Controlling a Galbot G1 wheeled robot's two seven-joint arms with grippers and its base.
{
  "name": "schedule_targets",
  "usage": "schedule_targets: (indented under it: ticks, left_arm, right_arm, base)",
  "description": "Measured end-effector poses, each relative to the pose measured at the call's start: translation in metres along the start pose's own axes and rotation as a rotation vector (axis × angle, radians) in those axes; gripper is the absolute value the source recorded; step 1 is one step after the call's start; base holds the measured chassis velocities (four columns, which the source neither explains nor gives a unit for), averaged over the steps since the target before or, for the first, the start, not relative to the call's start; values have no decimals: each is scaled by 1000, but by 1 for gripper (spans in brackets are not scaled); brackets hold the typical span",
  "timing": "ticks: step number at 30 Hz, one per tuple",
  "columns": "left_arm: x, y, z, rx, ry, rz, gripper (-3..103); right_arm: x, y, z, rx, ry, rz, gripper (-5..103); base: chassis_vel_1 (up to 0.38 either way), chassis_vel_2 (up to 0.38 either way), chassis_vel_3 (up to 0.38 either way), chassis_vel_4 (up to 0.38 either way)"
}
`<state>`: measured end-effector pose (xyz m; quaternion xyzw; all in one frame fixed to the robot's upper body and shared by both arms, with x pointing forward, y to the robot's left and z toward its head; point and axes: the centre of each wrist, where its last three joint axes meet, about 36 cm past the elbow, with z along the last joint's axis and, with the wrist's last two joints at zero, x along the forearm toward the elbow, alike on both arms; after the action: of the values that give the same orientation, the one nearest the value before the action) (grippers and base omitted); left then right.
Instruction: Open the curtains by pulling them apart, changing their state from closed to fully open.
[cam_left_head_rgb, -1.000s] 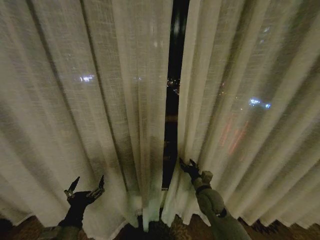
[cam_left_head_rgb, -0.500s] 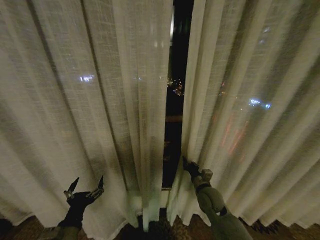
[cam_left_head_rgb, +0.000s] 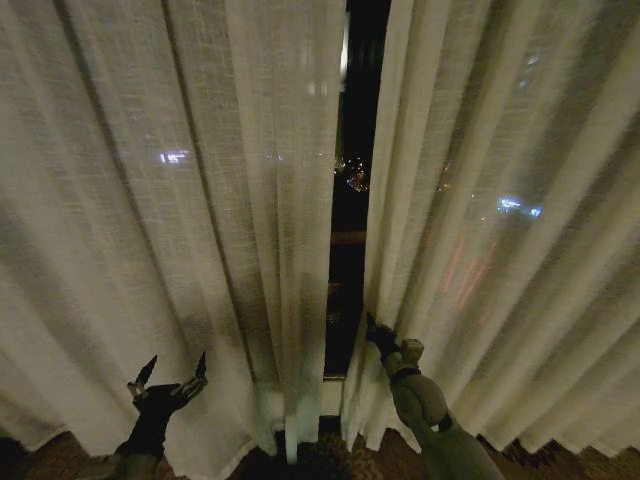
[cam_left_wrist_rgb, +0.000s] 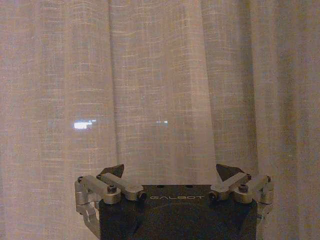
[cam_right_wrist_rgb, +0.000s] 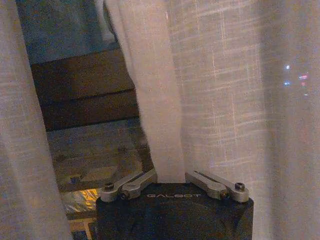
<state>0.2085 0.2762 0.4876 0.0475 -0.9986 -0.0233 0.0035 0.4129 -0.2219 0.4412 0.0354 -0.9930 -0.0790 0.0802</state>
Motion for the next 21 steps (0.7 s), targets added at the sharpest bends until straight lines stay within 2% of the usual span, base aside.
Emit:
schedule_targets:
  ticks: [10, 21]
  left_arm:
    - [0, 0, 6, 7, 3, 9, 100]
    - [-3, 0, 11, 13, -1, 31, 100]
  right_arm:
    - [2, 1, -1, -4, 0, 1, 0]
    - [3, 0, 1, -7, 3, 6, 0]
  base:
    - [-46, -47, 41, 36]
    - [-211, -227, 232, 222]
